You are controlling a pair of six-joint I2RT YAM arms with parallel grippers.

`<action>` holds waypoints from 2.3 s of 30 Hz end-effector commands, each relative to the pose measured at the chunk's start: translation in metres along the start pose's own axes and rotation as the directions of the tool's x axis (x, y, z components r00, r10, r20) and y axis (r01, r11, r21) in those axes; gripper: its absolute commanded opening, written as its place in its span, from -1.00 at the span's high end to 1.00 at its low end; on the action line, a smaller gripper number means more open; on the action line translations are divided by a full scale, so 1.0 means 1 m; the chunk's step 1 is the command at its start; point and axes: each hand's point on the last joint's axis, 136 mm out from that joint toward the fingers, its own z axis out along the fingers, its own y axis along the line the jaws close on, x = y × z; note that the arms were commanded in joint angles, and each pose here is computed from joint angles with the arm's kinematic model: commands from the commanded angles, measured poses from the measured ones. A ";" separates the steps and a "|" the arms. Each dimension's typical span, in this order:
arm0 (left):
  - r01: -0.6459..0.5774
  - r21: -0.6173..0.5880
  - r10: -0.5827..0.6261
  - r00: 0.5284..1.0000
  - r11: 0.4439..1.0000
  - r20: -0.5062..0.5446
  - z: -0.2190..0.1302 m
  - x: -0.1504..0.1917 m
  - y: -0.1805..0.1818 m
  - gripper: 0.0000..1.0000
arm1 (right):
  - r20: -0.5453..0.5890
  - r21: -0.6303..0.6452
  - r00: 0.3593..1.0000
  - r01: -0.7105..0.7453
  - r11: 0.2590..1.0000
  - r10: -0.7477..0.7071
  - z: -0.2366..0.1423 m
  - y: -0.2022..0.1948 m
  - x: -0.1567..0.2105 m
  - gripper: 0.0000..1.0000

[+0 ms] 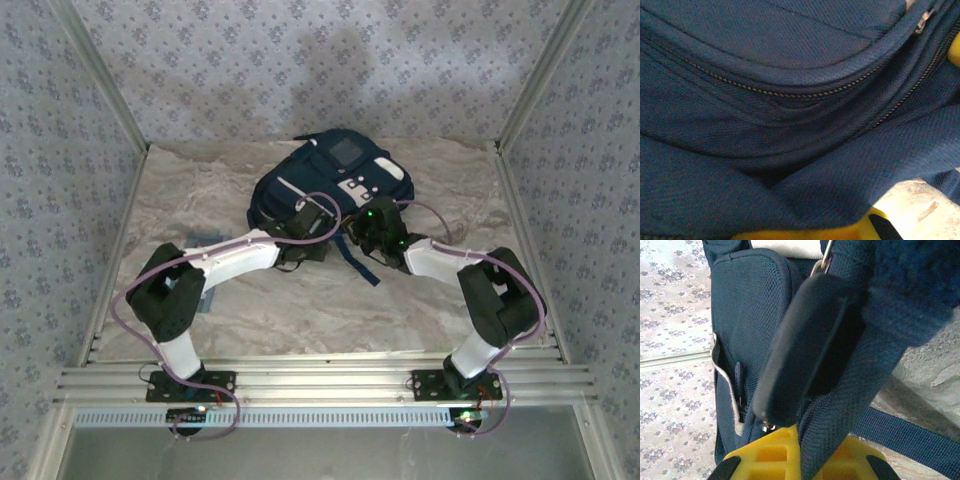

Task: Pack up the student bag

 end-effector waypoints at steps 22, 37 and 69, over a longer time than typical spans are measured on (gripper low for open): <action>-0.089 0.062 0.098 0.983 0.994 -0.153 -0.021 0.025 0.047 1.00 | 0.105 0.013 0.975 0.197 0.980 -0.197 -0.018 -0.017 -0.120 1.00; 0.043 0.415 0.021 0.989 0.909 -0.148 -0.029 -0.002 -0.081 1.00 | 0.010 0.069 0.951 0.307 0.949 -0.308 -0.034 0.008 -0.140 -0.51; 0.069 0.620 0.008 0.993 0.782 -0.119 -0.047 -0.026 -0.180 1.00 | 0.022 0.133 0.999 0.023 0.991 -0.026 -0.069 -0.073 -0.054 -0.75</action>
